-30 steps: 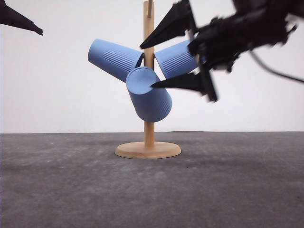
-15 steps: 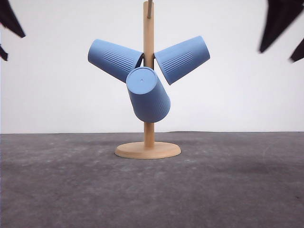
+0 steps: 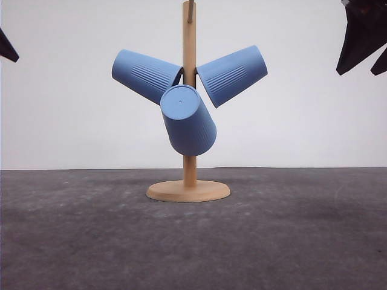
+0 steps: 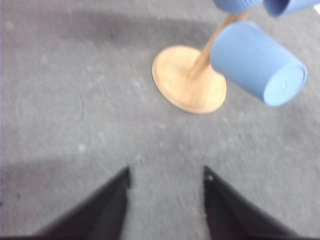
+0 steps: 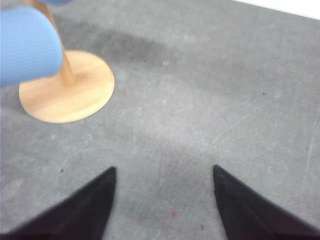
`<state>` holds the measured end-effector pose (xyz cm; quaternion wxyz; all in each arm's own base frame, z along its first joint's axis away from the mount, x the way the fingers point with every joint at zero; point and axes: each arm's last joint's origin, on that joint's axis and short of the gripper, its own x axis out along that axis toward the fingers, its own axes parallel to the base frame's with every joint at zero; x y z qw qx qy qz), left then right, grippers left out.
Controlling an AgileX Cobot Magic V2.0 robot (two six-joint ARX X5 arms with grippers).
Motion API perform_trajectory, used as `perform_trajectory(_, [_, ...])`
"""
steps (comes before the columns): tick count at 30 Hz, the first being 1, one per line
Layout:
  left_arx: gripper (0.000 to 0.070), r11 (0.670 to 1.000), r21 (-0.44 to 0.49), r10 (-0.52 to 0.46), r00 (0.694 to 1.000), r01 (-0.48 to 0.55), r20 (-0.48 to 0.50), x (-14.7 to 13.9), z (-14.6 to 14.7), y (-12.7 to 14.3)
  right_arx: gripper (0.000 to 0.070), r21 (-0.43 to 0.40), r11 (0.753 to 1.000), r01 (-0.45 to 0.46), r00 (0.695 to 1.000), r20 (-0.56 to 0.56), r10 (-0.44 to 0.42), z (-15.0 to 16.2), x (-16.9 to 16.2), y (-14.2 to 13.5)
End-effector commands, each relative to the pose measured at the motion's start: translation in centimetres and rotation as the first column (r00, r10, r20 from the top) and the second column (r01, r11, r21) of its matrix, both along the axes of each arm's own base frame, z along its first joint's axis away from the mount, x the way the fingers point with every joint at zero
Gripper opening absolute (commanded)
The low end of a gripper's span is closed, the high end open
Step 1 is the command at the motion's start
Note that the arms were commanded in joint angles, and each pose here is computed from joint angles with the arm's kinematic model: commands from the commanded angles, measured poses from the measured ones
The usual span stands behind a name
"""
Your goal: Place three cups
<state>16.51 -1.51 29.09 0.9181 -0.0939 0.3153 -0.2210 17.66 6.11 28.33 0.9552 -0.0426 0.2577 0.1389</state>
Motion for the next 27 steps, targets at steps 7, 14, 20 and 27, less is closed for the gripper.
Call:
perform_trajectory(7, [0.0000,1.000,-0.002,-0.004,1.000,0.004,0.001,0.1,0.2,0.0,0.0037,-0.016,1.000,-0.010,1.000,0.028,0.010,0.3,0.2,0.1])
perform_trajectory(14, [0.0000,1.000,0.001,-0.015,1.000,0.015,0.004,0.0,0.2,-0.2,0.0037,-0.016,1.000,-0.010,1.000,0.028,0.010,0.3,0.2,0.1])
perform_trajectory(20, [0.0000,0.991,0.111,0.042,0.959,-0.076,0.281,-1.7,-2.6,0.3,0.0037,-0.016,1.000,-0.010,1.000,0.028,0.010,0.3,0.2,0.1])
perform_trajectory(27, [0.0000,0.942,0.114,0.217,0.832,-0.316,0.511,-5.7,-9.6,1.1,0.0037,-0.016,1.000,-0.010,1.000,0.028,0.010,0.3,0.2,0.1])
